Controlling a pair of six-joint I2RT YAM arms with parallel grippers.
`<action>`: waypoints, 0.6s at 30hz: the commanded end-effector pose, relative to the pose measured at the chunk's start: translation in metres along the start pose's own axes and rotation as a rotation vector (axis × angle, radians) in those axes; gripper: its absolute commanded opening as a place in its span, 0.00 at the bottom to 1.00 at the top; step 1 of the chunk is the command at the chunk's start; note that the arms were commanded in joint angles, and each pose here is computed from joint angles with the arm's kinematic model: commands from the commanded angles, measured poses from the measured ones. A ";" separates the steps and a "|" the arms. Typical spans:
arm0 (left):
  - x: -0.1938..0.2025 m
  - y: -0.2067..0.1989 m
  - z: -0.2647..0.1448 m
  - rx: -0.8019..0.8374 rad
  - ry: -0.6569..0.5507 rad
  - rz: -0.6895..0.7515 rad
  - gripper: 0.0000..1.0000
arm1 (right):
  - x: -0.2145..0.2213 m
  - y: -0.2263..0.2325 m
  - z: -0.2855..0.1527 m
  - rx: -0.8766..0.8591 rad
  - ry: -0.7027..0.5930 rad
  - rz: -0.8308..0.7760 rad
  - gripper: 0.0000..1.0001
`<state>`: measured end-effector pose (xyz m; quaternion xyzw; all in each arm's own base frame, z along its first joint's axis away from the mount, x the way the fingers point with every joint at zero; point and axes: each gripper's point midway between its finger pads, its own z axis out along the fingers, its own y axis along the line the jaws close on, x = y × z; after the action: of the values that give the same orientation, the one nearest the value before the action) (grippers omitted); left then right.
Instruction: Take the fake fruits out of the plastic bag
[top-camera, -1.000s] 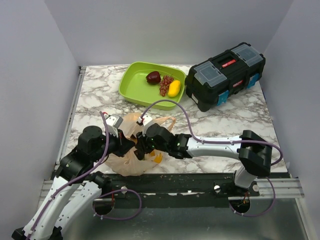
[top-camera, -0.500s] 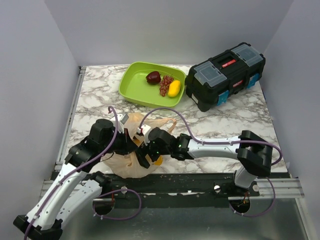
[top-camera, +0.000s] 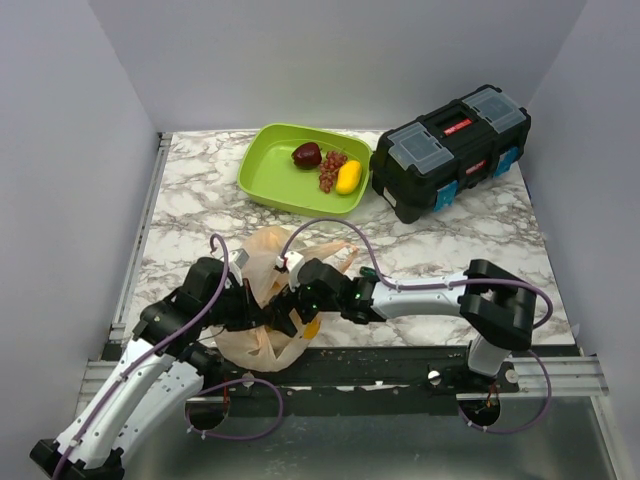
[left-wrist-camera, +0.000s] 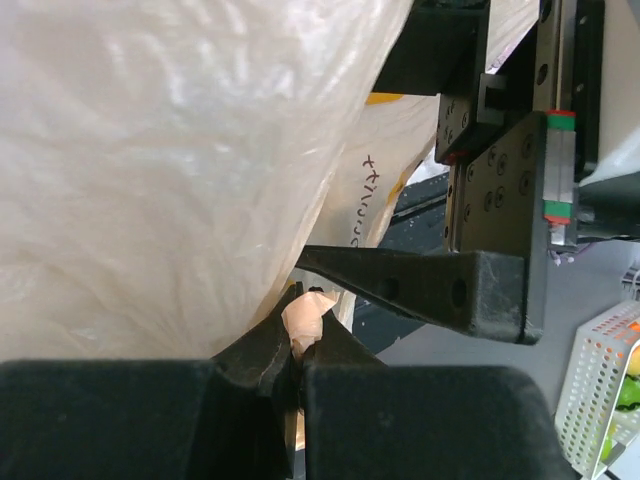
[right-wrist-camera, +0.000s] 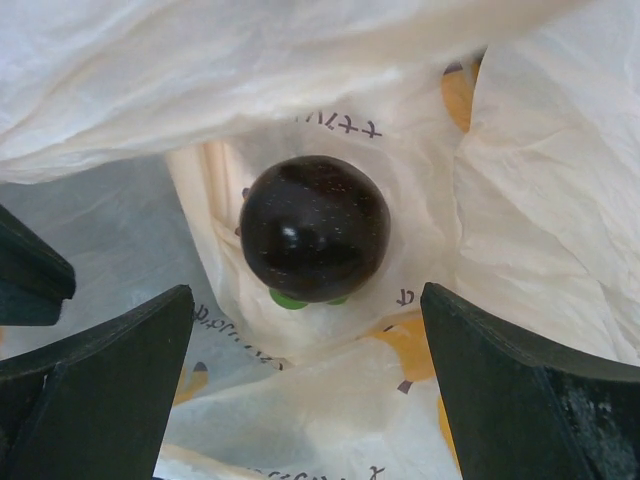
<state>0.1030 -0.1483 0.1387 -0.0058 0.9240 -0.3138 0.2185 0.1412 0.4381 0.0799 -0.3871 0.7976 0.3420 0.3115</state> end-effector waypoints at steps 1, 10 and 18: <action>0.011 0.016 0.007 -0.050 0.012 -0.044 0.00 | 0.014 -0.007 0.015 0.016 0.001 0.000 0.98; 0.009 0.014 0.010 -0.045 0.014 -0.054 0.00 | 0.006 -0.002 0.029 -0.012 -0.034 -0.002 0.98; 0.005 0.010 0.007 -0.034 -0.004 -0.049 0.00 | 0.003 0.004 0.049 -0.041 -0.024 0.012 0.89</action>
<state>0.0980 -0.1453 0.1182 -0.0289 0.9331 -0.3012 0.1942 0.1471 0.4590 0.0443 -0.3854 0.7989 0.3452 0.3066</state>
